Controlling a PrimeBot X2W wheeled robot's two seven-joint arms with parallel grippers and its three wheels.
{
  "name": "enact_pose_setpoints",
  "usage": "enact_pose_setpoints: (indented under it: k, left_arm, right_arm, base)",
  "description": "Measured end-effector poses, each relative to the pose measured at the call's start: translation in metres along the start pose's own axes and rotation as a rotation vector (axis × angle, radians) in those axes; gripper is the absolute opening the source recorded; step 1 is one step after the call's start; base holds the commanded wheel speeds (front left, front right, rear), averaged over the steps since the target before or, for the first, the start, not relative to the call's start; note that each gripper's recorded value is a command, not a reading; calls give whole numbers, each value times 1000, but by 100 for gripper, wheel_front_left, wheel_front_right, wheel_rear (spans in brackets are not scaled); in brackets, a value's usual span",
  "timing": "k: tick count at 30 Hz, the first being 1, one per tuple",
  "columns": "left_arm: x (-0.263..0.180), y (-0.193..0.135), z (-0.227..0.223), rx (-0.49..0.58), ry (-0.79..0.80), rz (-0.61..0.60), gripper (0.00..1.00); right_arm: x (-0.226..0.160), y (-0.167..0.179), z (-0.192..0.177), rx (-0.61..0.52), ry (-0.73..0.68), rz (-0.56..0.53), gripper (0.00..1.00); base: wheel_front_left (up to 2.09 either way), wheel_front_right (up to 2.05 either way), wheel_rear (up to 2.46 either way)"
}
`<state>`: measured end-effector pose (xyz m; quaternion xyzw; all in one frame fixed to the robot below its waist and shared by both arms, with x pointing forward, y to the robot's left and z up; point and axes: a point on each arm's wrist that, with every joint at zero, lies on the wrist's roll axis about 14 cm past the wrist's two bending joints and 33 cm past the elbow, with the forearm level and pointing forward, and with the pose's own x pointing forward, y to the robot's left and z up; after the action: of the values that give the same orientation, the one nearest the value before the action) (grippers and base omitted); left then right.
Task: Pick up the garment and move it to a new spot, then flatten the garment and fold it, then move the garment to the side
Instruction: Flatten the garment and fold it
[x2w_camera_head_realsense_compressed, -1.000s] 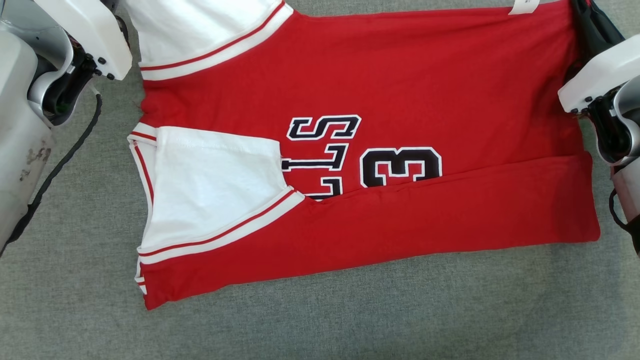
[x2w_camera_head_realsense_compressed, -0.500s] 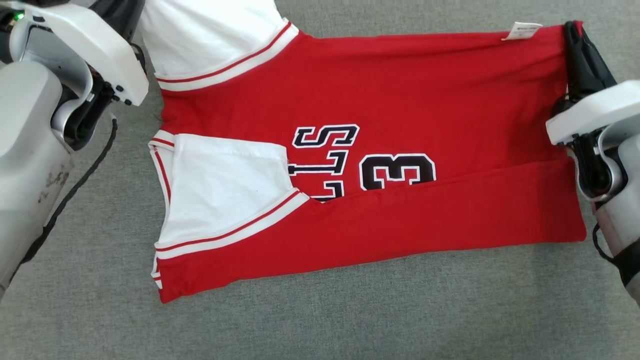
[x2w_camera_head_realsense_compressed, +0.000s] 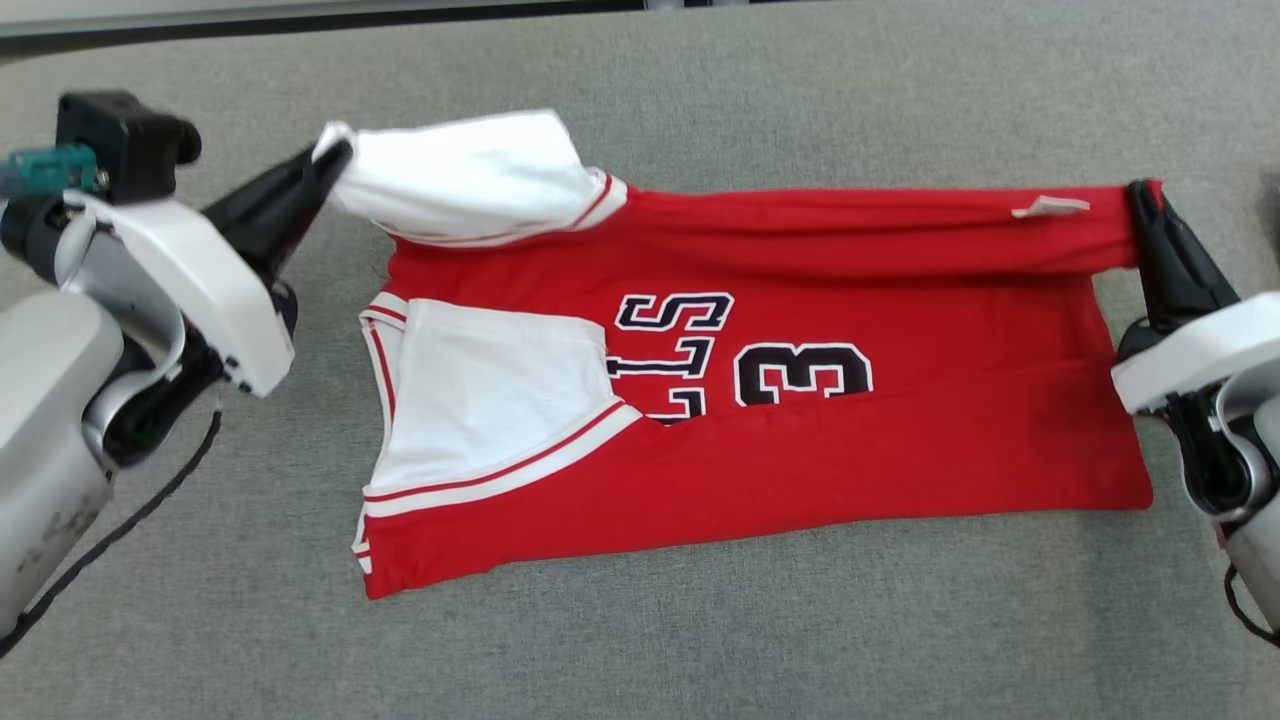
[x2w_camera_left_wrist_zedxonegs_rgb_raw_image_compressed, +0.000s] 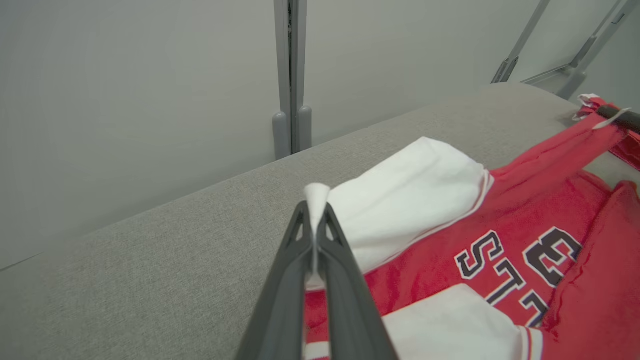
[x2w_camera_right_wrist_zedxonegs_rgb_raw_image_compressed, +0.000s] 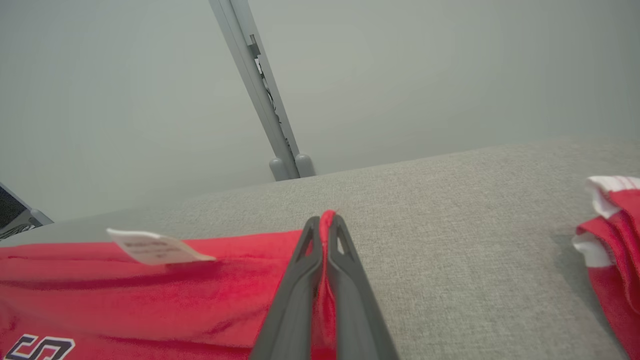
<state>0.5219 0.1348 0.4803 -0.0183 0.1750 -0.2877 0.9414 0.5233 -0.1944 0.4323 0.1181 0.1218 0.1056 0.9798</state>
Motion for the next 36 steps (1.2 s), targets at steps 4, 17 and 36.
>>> enact_pose_setpoints:
  k: [4,17,36]
  left_arm:
    - [-22,-15,-9,-15,28,-34,0]
    - [-71,-53,-62,-45,223,-126,0]
    - [-89,-82,-127,-130,410,-174,45]
  right_arm:
    - [-16,0,-4,7,36,9,0]
    - [-63,-2,-36,14,254,50,0]
    - [-103,-15,-75,80,447,15,100]
  base:
    - [0,0,0]
    - [0,0,0]
    - [0,0,0]
